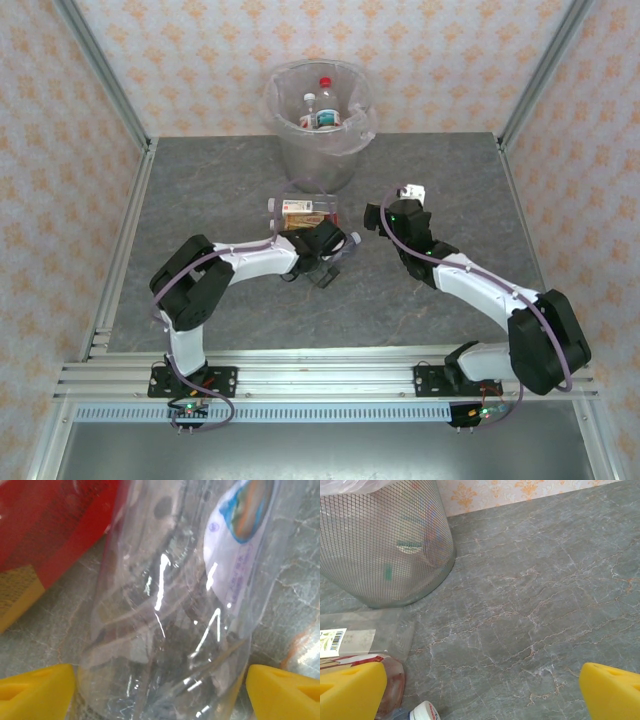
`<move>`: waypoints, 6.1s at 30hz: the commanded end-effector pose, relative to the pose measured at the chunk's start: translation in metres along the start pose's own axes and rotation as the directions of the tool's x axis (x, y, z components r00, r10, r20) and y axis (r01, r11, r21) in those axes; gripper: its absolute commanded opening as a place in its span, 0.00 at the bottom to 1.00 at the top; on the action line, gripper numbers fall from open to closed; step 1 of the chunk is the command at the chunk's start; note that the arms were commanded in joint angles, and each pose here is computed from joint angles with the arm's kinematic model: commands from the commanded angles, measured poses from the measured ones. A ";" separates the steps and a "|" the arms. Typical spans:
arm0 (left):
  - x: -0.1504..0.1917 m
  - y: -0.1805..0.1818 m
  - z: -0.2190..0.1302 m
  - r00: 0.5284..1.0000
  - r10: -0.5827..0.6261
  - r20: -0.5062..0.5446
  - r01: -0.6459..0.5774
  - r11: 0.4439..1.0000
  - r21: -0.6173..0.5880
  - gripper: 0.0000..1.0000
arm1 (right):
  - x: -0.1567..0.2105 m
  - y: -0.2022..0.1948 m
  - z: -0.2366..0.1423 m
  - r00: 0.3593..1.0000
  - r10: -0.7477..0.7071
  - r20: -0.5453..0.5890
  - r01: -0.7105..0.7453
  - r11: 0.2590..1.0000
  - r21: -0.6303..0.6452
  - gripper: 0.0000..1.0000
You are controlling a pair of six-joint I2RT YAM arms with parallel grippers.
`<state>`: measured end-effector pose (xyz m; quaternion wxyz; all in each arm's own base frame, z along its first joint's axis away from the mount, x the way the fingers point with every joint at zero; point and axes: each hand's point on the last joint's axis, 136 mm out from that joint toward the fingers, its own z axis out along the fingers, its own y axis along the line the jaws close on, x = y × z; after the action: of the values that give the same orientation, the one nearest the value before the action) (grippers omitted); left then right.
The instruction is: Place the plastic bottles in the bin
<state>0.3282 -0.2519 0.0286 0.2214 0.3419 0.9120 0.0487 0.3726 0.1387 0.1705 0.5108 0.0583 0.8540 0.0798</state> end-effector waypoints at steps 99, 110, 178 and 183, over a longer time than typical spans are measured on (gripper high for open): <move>-0.266 0.309 -0.193 0.445 -0.419 0.792 0.793 0.595 -0.130 0.64 | -0.019 -0.048 -0.075 0.966 0.199 0.165 -0.208 0.977 0.037 0.99; -0.257 0.303 -0.229 0.474 -0.445 0.760 0.749 0.658 -0.081 0.94 | -0.015 -0.049 -0.074 0.956 0.239 0.173 -0.247 0.969 0.026 0.99; 0.053 0.273 -0.155 0.152 -0.815 0.560 0.984 0.179 -0.006 1.00 | 0.100 0.175 0.082 0.234 -0.972 0.038 0.727 0.149 -0.670 0.99; 0.055 0.274 -0.150 0.151 -0.824 0.547 0.985 0.174 -0.010 1.00 | 0.085 0.194 0.070 0.204 -0.973 0.104 0.744 0.085 -0.663 0.99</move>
<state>0.3933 -0.0031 0.2107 0.4623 -0.3305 0.8228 -0.0077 0.3973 0.3459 0.0899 0.2681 -0.6233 0.7335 0.0396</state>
